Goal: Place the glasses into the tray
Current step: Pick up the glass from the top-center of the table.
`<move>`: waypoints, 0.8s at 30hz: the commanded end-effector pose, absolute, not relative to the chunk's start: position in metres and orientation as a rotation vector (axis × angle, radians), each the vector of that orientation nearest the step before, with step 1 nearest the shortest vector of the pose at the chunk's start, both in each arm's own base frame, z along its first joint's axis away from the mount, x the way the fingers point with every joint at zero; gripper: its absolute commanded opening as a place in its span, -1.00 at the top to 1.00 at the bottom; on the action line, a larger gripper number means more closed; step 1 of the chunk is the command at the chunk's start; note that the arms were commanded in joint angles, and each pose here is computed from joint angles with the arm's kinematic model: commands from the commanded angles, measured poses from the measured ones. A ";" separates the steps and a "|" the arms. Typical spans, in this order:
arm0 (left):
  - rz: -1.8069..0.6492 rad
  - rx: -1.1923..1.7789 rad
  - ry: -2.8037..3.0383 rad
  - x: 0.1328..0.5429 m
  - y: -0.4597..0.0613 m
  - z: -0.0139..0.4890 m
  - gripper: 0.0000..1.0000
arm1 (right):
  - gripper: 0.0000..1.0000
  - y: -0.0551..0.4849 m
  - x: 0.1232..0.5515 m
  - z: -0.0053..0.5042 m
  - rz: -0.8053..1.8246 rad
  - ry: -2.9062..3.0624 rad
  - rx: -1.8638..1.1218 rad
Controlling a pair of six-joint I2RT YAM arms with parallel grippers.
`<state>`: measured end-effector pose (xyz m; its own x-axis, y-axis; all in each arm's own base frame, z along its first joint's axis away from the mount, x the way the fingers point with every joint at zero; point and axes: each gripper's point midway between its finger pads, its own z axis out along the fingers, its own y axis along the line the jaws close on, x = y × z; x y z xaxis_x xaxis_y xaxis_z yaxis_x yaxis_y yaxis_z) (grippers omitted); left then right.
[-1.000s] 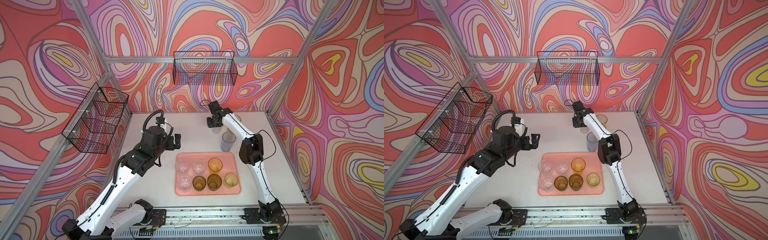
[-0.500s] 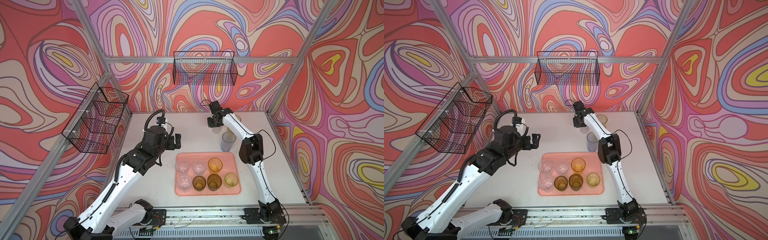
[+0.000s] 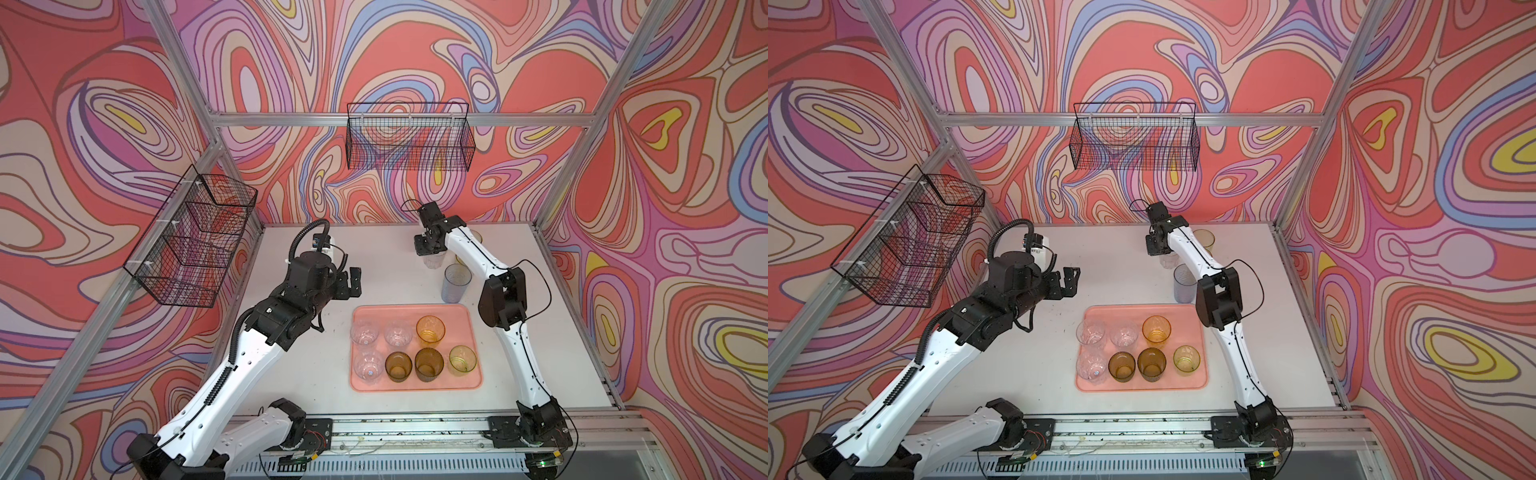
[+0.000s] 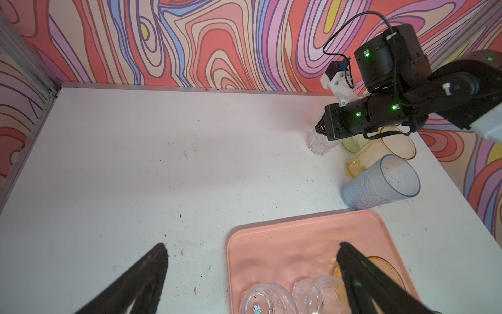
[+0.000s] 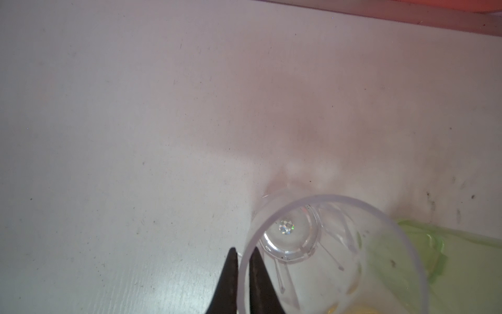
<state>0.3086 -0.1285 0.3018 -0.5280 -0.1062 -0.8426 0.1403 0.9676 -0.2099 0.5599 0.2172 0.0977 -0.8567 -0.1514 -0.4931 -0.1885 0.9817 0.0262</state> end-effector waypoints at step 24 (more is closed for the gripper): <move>-0.346 0.003 2.119 0.308 -0.131 0.298 -1.00 | 1.00 0.245 0.552 0.140 0.360 2.541 -0.292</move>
<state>0.3102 -0.1310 0.2973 -0.5449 -0.1259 -0.8290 0.1294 0.9642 -0.2315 0.5574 0.2365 0.1103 -0.8377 -0.1703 -0.5190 -0.2690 0.9556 0.1205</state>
